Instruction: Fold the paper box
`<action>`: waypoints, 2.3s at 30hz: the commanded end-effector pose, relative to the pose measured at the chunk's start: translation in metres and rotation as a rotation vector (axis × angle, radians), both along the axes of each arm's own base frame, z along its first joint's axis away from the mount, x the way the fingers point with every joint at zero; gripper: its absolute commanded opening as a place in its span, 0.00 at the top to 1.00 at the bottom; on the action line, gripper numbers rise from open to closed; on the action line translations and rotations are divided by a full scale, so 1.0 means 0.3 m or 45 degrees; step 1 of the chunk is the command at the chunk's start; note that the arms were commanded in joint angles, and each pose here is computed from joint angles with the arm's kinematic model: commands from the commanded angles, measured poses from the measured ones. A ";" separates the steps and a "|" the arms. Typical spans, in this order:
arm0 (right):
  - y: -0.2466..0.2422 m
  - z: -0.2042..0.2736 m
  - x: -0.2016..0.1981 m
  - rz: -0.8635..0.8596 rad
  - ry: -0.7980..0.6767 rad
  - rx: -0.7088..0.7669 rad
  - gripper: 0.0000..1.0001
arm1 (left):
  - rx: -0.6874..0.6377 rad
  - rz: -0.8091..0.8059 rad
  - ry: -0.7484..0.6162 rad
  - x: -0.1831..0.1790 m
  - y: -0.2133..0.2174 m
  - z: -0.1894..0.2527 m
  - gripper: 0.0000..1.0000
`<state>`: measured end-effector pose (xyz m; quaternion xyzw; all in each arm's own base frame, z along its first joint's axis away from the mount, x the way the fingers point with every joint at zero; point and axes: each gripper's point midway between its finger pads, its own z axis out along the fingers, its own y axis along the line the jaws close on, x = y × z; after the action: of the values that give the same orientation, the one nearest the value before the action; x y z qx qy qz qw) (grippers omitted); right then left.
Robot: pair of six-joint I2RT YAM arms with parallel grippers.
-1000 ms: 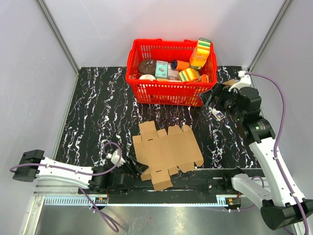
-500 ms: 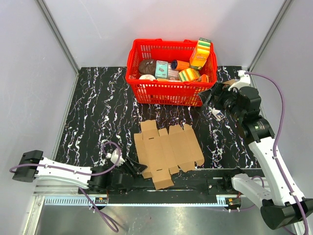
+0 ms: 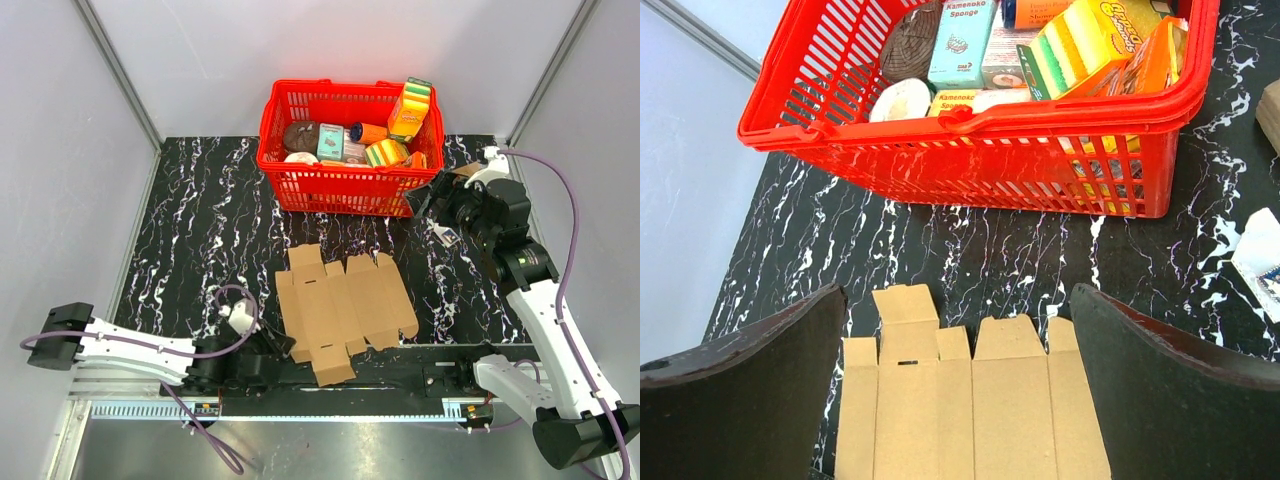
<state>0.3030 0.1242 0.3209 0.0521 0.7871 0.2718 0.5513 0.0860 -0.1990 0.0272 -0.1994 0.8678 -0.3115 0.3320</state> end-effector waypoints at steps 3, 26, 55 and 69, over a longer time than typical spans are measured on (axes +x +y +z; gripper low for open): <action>0.023 0.035 -0.014 0.053 -0.066 0.032 0.01 | 0.111 -0.065 -0.162 0.028 -0.053 0.151 0.75; 0.017 0.025 -0.016 0.054 -0.074 0.004 0.01 | 0.296 -0.295 -0.384 0.041 -0.076 0.341 1.00; 0.049 0.085 -0.054 0.195 -0.243 -0.065 0.01 | 0.941 -0.813 -0.869 0.191 -0.056 0.816 1.00; 0.193 0.236 -0.213 0.693 -0.557 -0.112 0.01 | 1.096 -1.112 -0.954 0.182 -0.079 0.939 1.00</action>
<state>0.2658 0.1567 0.3506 -0.1249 0.7222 0.3318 0.5939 0.1400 -0.2291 0.2777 0.4153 0.7619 -0.0814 0.4903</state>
